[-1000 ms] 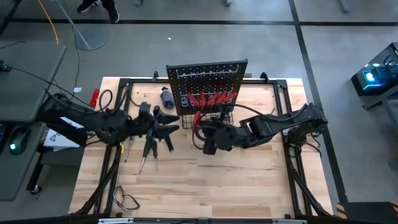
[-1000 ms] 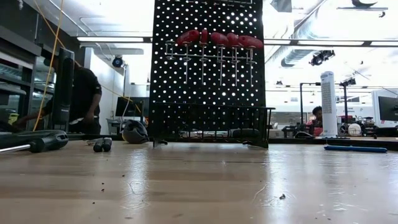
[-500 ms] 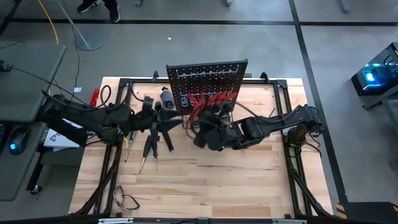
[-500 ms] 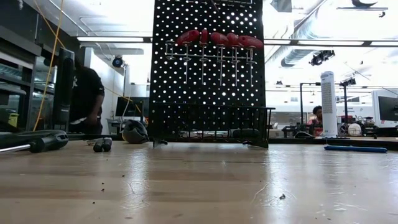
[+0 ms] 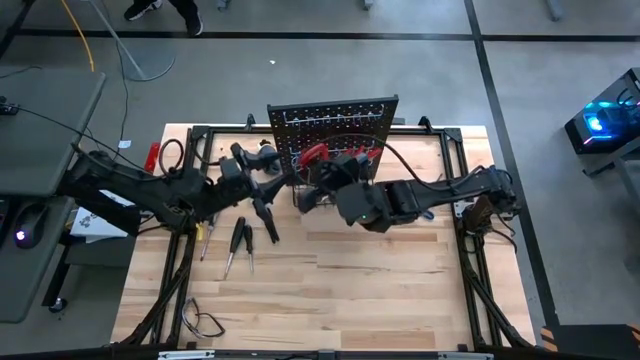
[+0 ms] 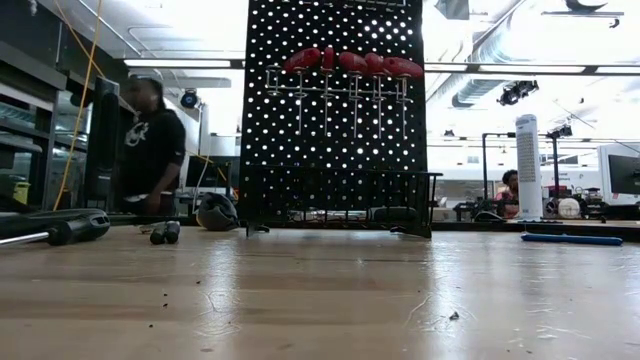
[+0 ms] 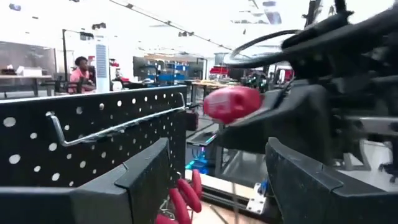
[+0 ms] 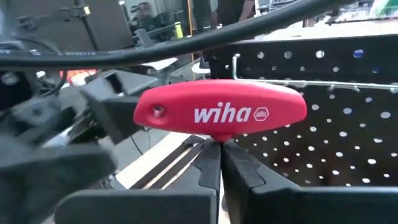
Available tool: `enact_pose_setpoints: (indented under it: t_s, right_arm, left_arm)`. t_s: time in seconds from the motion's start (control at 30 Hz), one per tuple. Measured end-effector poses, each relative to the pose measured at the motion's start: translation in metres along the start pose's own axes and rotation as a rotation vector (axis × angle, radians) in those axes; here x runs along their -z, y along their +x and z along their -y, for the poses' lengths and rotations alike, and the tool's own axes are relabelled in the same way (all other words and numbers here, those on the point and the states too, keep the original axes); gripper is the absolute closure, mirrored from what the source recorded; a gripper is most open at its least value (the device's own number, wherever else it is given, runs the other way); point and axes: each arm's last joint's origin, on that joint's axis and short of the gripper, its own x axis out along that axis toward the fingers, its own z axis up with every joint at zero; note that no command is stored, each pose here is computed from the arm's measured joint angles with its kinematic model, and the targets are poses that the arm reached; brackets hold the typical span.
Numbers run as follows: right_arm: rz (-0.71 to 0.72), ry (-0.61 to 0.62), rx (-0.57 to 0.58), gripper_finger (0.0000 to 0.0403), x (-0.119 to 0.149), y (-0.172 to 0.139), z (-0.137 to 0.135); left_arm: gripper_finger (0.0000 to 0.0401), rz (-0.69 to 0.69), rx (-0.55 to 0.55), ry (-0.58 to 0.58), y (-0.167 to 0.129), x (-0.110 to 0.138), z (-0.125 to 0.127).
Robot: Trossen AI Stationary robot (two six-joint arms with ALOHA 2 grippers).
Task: Hang tools onto peg board
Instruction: Hang the red allen wrench on the peg board
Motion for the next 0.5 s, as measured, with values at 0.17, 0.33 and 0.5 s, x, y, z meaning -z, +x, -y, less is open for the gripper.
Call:
enact_pose_setpoints:
  t_s: [0.17,0.33,0.5]
  right_arm:
    - [-0.017,0.018,-0.012,0.0403,0.0,0.011,0.004]
    - [-0.041,0.027,-0.028,0.0403,0.005,0.022,0.004]
    - [-0.057,0.023,-0.047,0.0403,0.012,0.028,0.001]
  left_arm:
    - [0.0157,0.063,0.011,-0.011,0.001,-0.004,0.005]
    - [0.0157,0.059,-0.021,0.015,0.003,-0.001,0.008]
    - [0.0157,0.046,-0.057,0.028,0.006,0.003,0.009]
